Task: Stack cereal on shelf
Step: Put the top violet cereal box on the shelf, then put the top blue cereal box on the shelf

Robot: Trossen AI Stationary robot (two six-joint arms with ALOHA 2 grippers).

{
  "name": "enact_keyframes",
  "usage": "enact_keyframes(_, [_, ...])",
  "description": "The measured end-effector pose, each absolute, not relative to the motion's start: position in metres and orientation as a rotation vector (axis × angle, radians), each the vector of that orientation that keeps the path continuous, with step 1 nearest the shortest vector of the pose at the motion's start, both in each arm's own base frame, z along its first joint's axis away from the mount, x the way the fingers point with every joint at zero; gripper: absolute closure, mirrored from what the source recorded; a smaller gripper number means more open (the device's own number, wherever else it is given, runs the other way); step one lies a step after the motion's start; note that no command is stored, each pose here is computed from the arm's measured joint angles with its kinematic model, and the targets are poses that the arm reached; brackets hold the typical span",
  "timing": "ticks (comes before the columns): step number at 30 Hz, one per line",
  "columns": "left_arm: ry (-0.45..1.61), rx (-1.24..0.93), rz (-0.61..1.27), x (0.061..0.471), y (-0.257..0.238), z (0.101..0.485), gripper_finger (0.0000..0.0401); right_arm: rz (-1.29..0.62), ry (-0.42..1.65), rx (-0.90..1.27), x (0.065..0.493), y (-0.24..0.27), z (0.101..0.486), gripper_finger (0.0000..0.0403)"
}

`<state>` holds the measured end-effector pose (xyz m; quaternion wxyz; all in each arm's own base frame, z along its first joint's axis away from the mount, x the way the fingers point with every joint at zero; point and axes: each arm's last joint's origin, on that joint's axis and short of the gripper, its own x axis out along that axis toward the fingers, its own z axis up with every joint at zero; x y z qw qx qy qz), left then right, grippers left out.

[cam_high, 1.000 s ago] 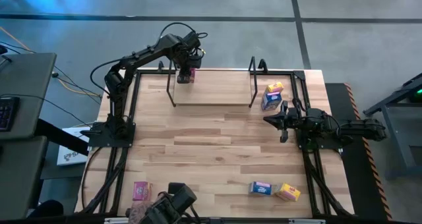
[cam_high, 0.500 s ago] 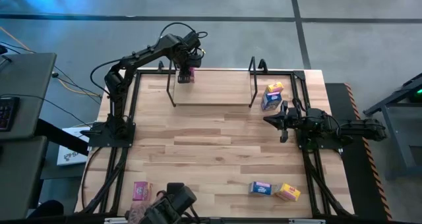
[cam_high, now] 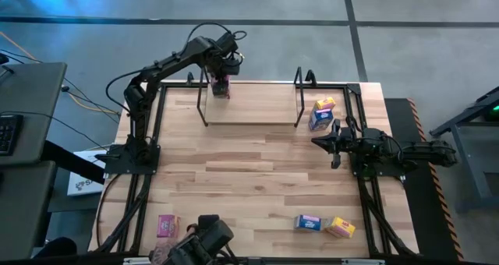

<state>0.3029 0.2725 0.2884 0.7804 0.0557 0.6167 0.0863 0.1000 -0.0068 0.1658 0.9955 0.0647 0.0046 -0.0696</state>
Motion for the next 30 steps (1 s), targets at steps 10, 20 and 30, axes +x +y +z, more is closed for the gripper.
enact_keyframes(10, [1.253,0.129,0.220,0.305,0.267,0.327,0.0166,-0.139,0.009,0.130,0.100,-0.007,0.166,0.0402])
enact_keyframes(20, [0.778,-0.009,0.239,0.304,0.234,0.429,0.0168,-0.139,0.010,0.130,0.100,-0.007,0.166,0.0402])
enact_keyframes(30, [0.520,-0.283,-0.109,0.296,0.178,0.466,0.0186,-0.139,0.010,0.129,0.100,-0.007,0.166,0.0402])
